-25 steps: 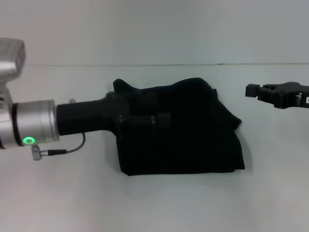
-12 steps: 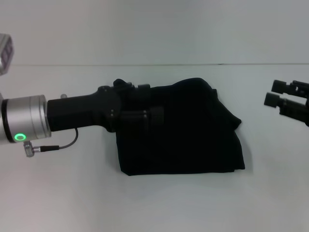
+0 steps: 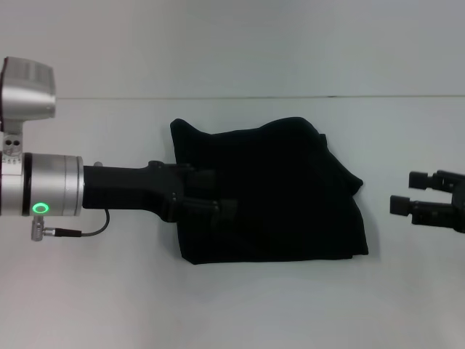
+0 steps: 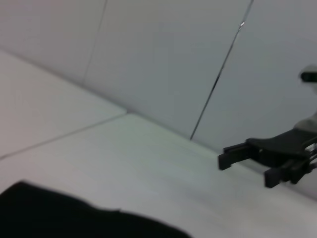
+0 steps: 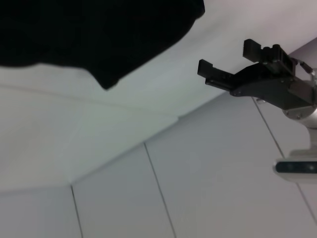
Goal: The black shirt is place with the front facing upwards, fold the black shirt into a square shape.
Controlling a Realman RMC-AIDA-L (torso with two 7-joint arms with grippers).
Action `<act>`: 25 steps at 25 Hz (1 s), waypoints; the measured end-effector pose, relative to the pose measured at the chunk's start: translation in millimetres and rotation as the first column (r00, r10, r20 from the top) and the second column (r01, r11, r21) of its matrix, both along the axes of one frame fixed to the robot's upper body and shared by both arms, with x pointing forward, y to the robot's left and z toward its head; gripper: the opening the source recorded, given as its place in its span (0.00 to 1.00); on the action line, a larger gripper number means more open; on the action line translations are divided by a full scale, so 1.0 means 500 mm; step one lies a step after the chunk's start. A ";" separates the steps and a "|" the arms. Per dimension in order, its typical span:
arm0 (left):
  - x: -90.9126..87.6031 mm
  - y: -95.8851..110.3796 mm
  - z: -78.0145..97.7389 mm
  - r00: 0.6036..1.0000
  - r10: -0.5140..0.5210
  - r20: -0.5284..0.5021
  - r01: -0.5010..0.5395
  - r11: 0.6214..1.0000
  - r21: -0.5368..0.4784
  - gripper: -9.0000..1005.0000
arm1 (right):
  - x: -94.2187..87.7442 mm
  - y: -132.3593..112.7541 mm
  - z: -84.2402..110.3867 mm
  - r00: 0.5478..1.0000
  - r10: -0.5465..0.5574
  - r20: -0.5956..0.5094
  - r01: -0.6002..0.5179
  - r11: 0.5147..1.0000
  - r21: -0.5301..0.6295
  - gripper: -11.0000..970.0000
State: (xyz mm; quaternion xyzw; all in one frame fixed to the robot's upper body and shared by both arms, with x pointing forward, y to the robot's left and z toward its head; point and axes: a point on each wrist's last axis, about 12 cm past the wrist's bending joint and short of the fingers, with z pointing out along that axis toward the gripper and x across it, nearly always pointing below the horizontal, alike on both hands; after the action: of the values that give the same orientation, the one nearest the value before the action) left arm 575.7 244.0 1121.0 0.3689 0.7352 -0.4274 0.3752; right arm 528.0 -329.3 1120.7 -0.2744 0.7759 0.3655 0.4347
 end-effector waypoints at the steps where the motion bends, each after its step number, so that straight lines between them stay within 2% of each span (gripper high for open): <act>1: 0.002 0.000 -0.001 1.000 0.003 -0.006 -0.002 1.000 0.015 0.88 | 0.002 0.002 -0.002 1.000 -0.001 -0.022 0.001 1.000 -0.007 0.84; 8: 0.012 0.003 -0.008 0.999 0.024 -0.040 -0.020 0.996 0.086 0.88 | 0.017 0.010 -0.011 0.997 -0.007 -0.083 0.002 0.998 -0.064 0.91; 25: 0.009 -0.003 -0.007 0.999 0.005 -0.042 -0.002 0.996 0.088 0.87 | 0.037 0.004 0.001 0.992 -0.035 -0.125 0.022 0.995 -0.100 0.90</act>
State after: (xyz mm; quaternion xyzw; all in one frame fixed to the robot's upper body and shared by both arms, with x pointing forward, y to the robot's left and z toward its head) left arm 580.2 242.5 1117.6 0.3747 0.7618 -0.4014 0.3437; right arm 546.4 -327.1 1121.0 -0.2606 0.8228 0.3372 0.3759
